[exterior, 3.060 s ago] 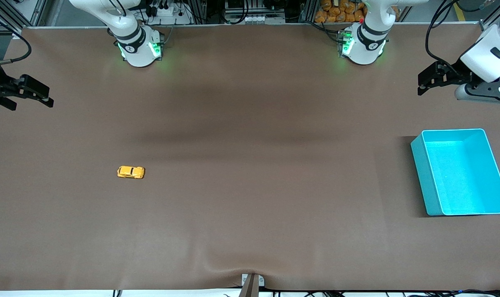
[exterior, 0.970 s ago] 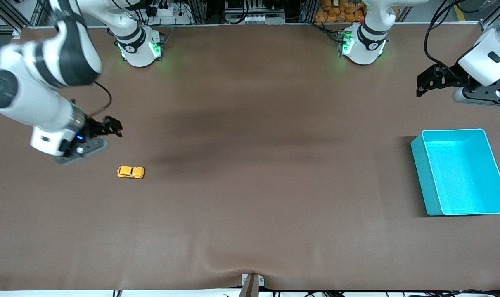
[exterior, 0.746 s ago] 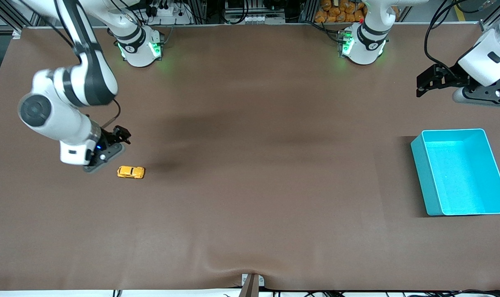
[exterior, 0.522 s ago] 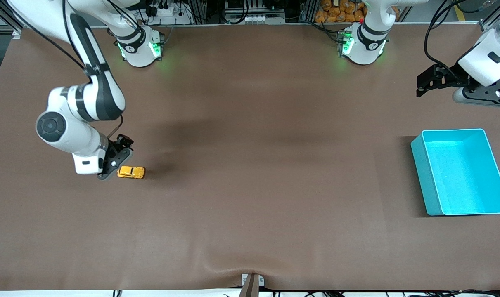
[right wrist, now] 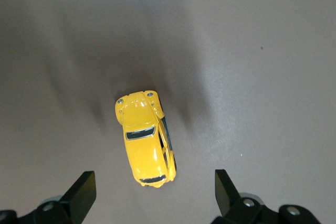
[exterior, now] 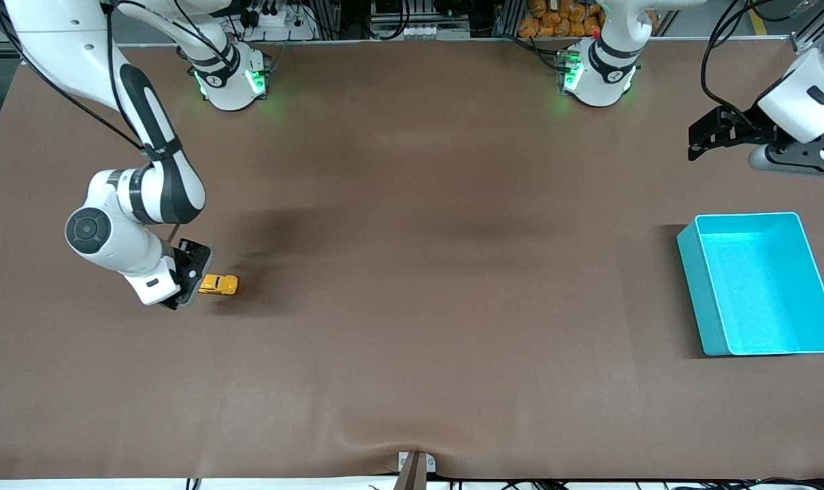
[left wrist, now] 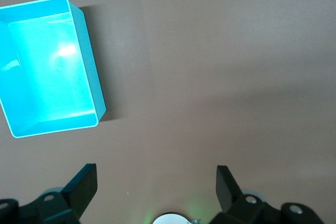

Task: Wind and store yellow beetle car
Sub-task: 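Close the right gripper on the yellow car's body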

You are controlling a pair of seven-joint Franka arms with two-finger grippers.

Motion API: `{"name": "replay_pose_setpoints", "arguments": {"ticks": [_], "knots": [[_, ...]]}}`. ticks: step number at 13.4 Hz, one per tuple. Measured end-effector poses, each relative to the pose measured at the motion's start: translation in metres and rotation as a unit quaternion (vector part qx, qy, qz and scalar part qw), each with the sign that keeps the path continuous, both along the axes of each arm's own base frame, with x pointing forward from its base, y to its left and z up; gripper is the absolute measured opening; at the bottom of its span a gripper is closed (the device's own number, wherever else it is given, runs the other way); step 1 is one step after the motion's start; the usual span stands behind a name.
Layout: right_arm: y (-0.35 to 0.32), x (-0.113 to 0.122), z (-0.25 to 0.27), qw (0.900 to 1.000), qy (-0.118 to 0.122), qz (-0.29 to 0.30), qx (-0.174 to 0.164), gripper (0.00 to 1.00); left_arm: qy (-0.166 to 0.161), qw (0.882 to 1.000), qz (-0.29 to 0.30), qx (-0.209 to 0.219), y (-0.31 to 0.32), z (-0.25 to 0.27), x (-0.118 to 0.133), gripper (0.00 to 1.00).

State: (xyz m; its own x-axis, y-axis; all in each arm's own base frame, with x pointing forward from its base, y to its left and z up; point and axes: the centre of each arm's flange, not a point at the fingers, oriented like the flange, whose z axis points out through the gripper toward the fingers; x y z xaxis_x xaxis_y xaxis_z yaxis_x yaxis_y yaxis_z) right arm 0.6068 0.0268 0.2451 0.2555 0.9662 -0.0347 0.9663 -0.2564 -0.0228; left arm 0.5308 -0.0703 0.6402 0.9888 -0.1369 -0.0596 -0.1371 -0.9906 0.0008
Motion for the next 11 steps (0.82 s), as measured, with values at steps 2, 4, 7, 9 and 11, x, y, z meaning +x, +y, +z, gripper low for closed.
{"name": "replay_pose_setpoints", "arguments": {"ticks": [2,4,7,9,11], "knots": [[0.003,0.002,-0.007,1.000,-0.003,0.031,0.001,1.00,0.000,1.000,0.000,0.000,0.000,0.000,0.000,1.00],[0.008,0.002,-0.015,0.998,-0.001,0.059,0.001,0.98,0.000,1.000,0.001,0.000,0.001,0.000,0.000,1.00],[0.014,0.000,-0.026,0.997,0.008,0.075,0.001,0.96,0.000,1.000,0.001,0.000,0.001,0.000,0.000,1.00],[0.014,-0.001,-0.030,0.997,0.012,0.077,0.001,0.94,0.000,1.000,0.002,0.000,0.002,0.000,0.000,1.00],[0.014,-0.001,-0.031,0.997,0.013,0.077,0.001,0.93,0.000,1.000,0.002,0.000,0.002,0.000,0.000,1.00]]}}
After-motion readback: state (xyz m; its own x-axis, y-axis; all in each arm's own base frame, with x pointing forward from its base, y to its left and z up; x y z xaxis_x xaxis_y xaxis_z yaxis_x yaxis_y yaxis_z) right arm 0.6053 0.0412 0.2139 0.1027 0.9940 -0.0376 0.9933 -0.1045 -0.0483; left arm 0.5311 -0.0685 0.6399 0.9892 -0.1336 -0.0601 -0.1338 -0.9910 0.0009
